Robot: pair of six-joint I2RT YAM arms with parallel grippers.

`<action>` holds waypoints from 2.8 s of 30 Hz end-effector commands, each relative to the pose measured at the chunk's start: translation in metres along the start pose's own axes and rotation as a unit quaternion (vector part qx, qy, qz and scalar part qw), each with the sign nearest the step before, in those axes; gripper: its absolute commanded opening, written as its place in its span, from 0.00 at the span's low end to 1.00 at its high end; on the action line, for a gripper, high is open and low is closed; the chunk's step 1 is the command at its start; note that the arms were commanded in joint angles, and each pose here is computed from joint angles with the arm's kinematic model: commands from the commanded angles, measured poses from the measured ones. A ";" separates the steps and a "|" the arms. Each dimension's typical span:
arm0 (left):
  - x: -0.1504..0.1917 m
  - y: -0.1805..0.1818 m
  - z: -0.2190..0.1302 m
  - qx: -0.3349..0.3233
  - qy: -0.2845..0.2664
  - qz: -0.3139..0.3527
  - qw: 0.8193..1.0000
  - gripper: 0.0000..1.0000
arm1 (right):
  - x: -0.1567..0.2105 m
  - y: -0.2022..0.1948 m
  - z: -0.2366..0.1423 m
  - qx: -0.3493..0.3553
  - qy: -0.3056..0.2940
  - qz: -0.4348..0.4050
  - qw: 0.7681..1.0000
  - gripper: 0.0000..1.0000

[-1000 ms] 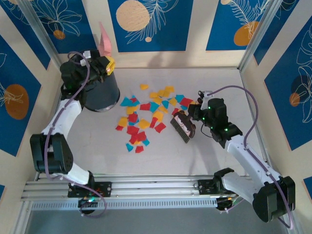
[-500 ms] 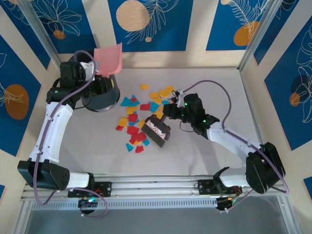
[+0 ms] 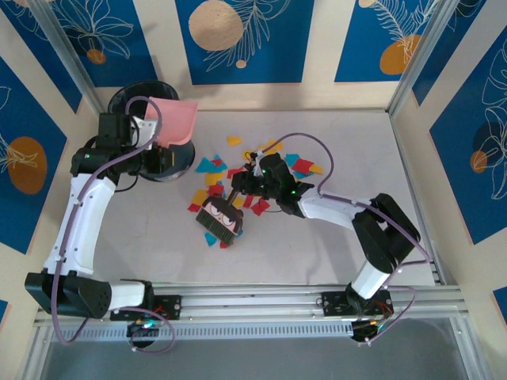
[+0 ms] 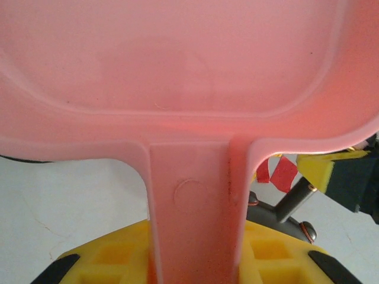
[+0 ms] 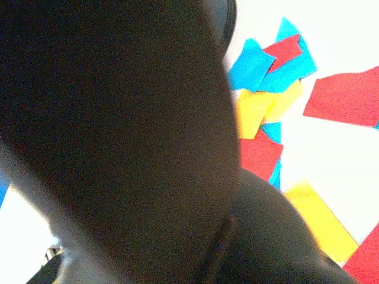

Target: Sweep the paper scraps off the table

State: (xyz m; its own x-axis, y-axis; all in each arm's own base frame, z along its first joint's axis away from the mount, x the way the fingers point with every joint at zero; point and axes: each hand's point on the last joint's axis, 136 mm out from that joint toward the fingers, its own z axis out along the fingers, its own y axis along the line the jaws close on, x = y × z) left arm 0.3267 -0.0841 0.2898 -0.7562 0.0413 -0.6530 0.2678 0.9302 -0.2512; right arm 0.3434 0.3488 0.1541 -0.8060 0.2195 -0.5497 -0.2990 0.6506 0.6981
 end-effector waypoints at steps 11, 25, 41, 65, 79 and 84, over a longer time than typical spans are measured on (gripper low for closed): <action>0.014 -0.017 0.003 0.034 0.027 0.041 0.998 0.00 | 0.003 -0.045 -0.004 0.065 -0.009 0.029 0.997 0.00; 0.041 -0.062 0.029 0.075 0.091 0.138 0.983 0.00 | -0.023 -0.144 -0.099 0.197 -0.079 0.039 0.977 0.00; 0.101 -0.108 0.062 0.113 0.211 0.235 0.942 0.00 | -0.065 -0.191 -0.195 0.319 -0.163 0.025 0.933 0.00; 0.211 -0.134 0.086 0.112 0.379 0.339 0.853 0.00 | -0.092 -0.126 -0.276 0.326 -0.235 -0.110 0.909 0.00; 0.241 -0.149 0.102 0.131 0.454 0.345 0.811 0.00 | -0.100 -0.137 -0.287 0.399 -0.235 -0.184 0.867 0.00; 0.239 -0.151 0.112 0.123 0.454 0.350 0.810 0.00 | -0.098 -0.139 -0.277 0.386 -0.232 -0.196 0.871 0.00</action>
State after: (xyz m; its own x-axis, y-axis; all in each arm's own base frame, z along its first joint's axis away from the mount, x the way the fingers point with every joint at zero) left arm 0.1743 -0.2500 0.0870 -0.4966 0.8652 0.0692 0.8333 0.4976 -0.2409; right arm 0.3164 0.0342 0.2289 -0.4256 0.0459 -0.9037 0.0829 0.9965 0.0115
